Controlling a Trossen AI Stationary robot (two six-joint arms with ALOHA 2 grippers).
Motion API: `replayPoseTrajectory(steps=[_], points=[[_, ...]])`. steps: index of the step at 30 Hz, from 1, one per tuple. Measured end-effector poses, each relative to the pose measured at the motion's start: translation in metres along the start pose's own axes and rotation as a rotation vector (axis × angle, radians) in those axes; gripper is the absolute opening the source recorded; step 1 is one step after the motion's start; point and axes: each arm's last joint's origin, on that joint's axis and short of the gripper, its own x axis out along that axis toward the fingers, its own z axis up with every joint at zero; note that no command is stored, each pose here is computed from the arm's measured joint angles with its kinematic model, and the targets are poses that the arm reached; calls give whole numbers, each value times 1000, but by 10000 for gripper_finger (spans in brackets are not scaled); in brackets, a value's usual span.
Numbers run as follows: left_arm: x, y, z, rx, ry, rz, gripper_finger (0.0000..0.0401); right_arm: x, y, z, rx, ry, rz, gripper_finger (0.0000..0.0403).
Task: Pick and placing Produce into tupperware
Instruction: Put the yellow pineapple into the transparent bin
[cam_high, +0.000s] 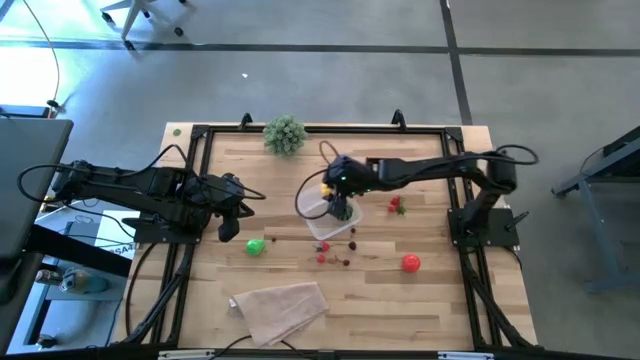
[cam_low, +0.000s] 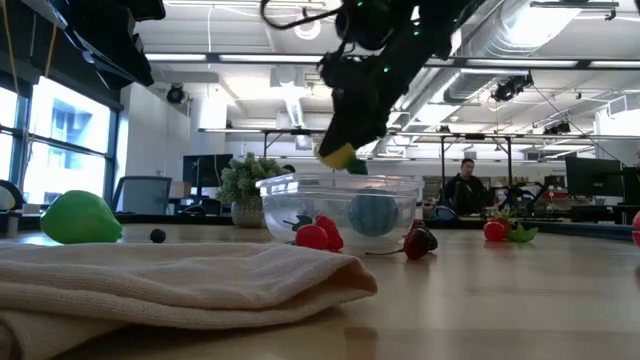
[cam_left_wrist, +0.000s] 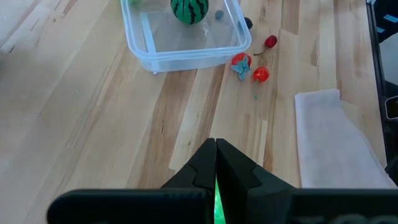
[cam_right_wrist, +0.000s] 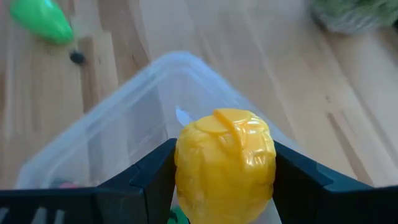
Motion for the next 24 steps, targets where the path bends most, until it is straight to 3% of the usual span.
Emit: replayPoseTrajectory(steps=[13, 24], points=[[0, 0, 0, 0, 0, 0, 1, 40, 4, -8, -100, 131, -8, 204], [0, 0, 0, 0, 0, 0, 1, 49, 4, -15, -122, 177, -9, 204]])
